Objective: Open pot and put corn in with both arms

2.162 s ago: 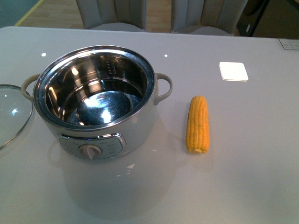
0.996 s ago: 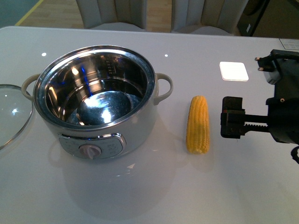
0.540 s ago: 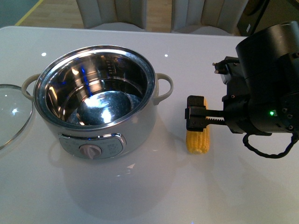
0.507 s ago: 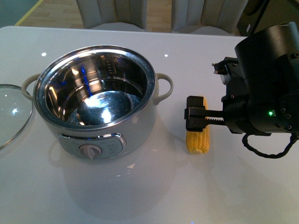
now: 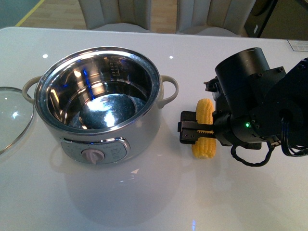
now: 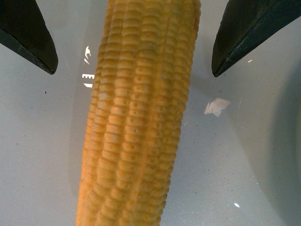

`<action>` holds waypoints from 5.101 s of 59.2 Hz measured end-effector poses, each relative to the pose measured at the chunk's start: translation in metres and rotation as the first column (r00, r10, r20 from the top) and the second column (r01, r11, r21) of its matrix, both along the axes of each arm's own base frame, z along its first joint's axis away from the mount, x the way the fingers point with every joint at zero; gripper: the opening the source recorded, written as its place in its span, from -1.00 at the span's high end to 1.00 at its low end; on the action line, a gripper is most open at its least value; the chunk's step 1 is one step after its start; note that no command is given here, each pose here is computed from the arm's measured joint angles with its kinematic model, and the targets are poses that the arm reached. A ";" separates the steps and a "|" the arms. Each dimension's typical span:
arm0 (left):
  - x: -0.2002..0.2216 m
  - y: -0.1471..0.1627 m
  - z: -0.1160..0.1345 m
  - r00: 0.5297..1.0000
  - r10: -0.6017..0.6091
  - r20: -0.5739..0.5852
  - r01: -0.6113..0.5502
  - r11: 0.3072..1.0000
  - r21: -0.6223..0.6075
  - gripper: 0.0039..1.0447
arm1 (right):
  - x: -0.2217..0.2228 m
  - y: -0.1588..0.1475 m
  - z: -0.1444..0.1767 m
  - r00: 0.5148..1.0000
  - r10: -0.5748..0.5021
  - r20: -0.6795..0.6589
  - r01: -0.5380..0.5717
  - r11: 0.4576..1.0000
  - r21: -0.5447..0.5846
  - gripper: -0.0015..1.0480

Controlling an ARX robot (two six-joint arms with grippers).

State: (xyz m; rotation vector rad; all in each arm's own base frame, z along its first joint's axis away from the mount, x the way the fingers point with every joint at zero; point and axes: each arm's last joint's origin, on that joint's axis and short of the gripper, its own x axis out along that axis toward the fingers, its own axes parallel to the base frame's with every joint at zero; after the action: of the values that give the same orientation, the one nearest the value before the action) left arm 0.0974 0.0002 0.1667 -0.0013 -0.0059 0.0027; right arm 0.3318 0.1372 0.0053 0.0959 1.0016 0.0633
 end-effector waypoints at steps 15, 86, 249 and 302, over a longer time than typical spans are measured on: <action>0.000 0.000 0.000 1.000 0.000 0.000 0.000 1.000 0.000 -0.88 | 0.010 0.004 -0.005 1.000 -0.023 0.011 0.023 1.000 -0.001 -0.83; 0.000 0.000 0.000 1.000 0.000 0.000 0.000 1.000 0.000 -0.88 | 0.003 0.001 0.030 0.994 -0.053 0.095 0.049 0.998 0.046 0.54; 0.000 0.000 0.000 1.000 0.000 0.000 0.000 1.000 0.000 -0.88 | -0.001 0.177 0.110 0.977 0.205 0.054 -0.211 0.921 0.327 0.56; 0.000 0.000 0.000 1.000 0.000 0.000 0.000 1.000 0.000 -0.88 | 0.009 0.154 0.122 0.991 0.099 0.090 -0.124 0.931 0.344 -0.75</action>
State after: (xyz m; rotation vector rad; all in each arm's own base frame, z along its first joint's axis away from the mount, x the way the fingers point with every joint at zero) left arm 0.0974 0.0002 0.1667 -0.0013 -0.0059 0.0027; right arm 0.3412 0.2911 0.1277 0.3604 0.9155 0.3478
